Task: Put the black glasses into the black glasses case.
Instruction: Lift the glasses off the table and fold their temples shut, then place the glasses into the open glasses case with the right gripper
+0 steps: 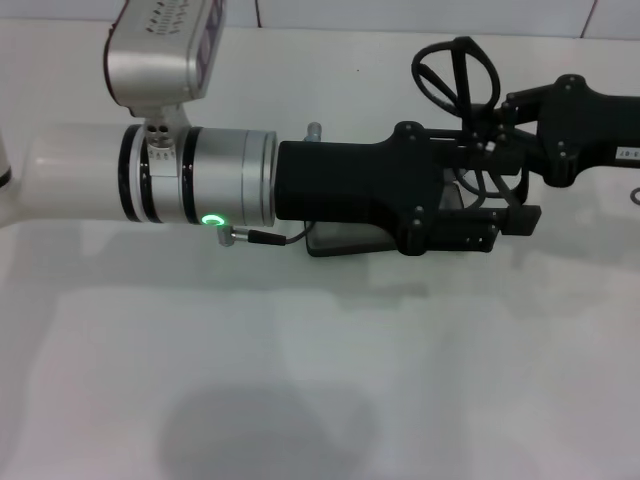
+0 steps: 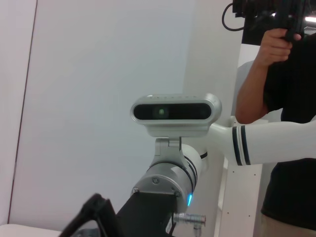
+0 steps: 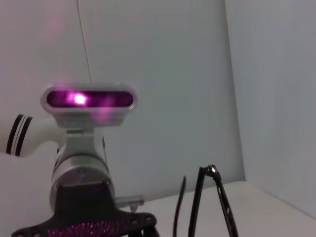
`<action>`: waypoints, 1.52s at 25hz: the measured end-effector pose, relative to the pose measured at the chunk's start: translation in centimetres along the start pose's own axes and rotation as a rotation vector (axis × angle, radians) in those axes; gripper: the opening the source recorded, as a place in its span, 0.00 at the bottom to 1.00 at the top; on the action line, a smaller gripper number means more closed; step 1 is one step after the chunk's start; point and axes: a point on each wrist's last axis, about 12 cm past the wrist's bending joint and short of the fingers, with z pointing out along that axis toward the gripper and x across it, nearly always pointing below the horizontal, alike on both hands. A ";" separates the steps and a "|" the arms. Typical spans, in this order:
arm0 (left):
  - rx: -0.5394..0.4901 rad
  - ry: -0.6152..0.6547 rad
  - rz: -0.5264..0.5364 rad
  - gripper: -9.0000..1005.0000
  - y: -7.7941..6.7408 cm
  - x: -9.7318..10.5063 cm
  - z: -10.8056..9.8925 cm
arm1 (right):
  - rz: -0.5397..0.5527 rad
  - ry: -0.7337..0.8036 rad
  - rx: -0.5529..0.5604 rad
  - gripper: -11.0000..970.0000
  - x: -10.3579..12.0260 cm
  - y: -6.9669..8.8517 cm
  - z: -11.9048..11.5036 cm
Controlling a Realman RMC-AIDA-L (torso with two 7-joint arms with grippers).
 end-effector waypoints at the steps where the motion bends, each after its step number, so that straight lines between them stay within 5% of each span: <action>1: 0.000 0.001 0.000 0.61 0.0 0.0 0.0 | 0.001 0.004 -0.002 0.12 0.1 0.0 0.0; 29: -0.018 -0.004 -0.008 0.61 0.0 0.2 -0.5 | -0.060 0.075 -0.025 0.12 1.4 0.7 -1.6; 38: -0.131 -0.131 -0.009 0.61 -0.9 0.3 -5.1 | -0.207 0.191 0.000 0.12 0.2 0.4 -1.7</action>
